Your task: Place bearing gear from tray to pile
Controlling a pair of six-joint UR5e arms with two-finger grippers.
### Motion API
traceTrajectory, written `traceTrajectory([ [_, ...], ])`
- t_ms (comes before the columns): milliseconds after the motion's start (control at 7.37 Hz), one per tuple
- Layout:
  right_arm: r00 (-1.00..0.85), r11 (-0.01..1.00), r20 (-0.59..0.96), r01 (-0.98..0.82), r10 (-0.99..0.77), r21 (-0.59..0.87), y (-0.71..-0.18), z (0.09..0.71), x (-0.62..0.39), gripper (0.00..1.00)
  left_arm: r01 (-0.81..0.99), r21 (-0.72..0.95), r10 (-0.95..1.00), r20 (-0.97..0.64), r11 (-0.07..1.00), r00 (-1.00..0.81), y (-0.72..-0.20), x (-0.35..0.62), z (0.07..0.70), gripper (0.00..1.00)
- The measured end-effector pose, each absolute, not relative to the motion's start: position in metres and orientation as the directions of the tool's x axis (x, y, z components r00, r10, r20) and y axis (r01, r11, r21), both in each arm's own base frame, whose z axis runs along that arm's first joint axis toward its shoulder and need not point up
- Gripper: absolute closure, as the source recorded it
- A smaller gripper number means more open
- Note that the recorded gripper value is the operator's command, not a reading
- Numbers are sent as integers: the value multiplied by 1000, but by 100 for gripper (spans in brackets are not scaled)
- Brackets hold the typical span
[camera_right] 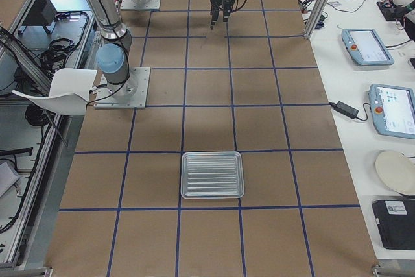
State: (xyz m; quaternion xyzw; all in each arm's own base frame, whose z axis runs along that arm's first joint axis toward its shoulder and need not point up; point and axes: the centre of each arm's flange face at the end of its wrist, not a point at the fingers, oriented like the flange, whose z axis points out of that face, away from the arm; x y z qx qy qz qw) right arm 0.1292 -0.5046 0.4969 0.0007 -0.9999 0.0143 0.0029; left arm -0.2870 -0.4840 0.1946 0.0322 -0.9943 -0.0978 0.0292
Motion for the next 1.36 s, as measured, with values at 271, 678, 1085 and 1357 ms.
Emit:
traceTrajectory([
  [271,-1000,998,8,1,1,-68,-510,498,126,0,-91,195,-106,64,977,-992,-480,-288,181,22],
  [678,-1000,997,8,3,3,-76,-510,499,125,0,-113,200,-128,63,973,-990,-481,-289,171,40],
  [1085,-1000,997,7,1,2,-77,-510,499,126,0,-115,202,-129,60,973,-990,-482,-289,169,100],
  [1357,-1000,997,7,1,2,-76,-510,499,126,0,-116,201,-130,59,973,-990,-483,-288,168,100],
])
